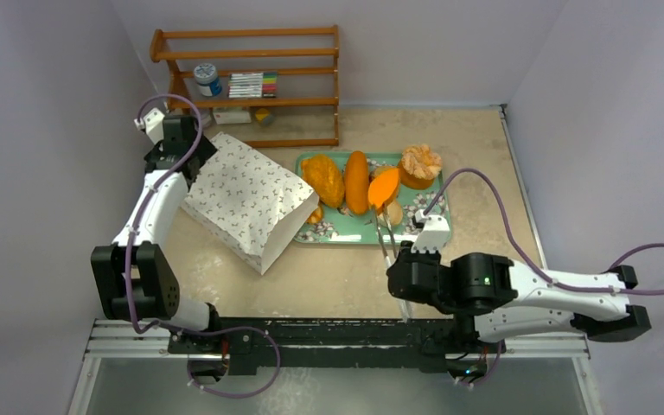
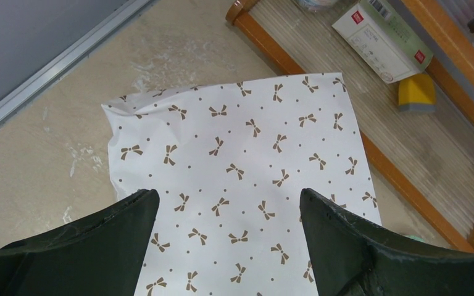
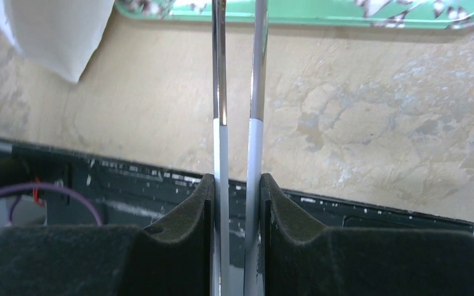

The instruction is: Take the fake bread out of the paper bag

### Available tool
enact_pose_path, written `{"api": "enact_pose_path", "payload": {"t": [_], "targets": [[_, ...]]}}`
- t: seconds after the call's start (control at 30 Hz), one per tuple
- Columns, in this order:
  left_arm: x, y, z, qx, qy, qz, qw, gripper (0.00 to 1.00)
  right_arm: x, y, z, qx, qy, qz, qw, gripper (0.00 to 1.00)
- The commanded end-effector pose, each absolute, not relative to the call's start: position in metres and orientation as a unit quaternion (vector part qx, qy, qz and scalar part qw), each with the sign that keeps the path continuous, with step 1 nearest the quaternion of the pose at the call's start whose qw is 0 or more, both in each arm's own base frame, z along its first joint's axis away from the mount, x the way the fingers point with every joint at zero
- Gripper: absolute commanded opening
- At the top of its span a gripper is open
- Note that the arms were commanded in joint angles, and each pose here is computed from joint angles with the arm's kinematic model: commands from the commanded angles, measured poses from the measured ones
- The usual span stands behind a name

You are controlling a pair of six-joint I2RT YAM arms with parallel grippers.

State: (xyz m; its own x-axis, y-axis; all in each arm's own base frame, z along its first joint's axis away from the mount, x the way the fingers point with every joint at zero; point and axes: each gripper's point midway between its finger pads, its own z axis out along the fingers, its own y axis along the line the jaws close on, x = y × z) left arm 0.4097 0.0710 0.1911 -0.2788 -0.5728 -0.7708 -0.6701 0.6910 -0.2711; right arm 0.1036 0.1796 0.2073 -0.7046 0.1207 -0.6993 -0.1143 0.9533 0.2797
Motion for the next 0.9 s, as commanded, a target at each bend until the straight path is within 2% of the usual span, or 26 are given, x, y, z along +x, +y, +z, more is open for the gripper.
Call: {"api": "enact_pose_path", "payload": {"t": [0.0,0.27,0.4,0.57,0.87], "targets": [[0.412,0.059,0.205,-0.384,0.785,0.028,0.484,0.85,0.143,0.183,0.231,0.050,0.882,0.147,0.446,0.03],[0.415,0.052,0.207,-0.372,0.790,0.028,0.487,0.85,0.231,0.224,0.255,0.015,0.857,0.141,0.495,0.03],[0.414,0.052,0.209,-0.371,0.789,0.028,0.489,0.85,0.264,0.214,0.240,0.012,0.863,0.136,0.486,0.03],[0.413,0.051,0.213,-0.365,0.789,0.026,0.493,0.85,0.275,0.207,0.219,0.019,0.872,0.138,0.469,0.03],[0.414,0.048,0.213,-0.362,0.790,0.019,0.494,0.85,0.264,0.204,0.177,0.034,0.896,0.142,0.420,0.05]]}}
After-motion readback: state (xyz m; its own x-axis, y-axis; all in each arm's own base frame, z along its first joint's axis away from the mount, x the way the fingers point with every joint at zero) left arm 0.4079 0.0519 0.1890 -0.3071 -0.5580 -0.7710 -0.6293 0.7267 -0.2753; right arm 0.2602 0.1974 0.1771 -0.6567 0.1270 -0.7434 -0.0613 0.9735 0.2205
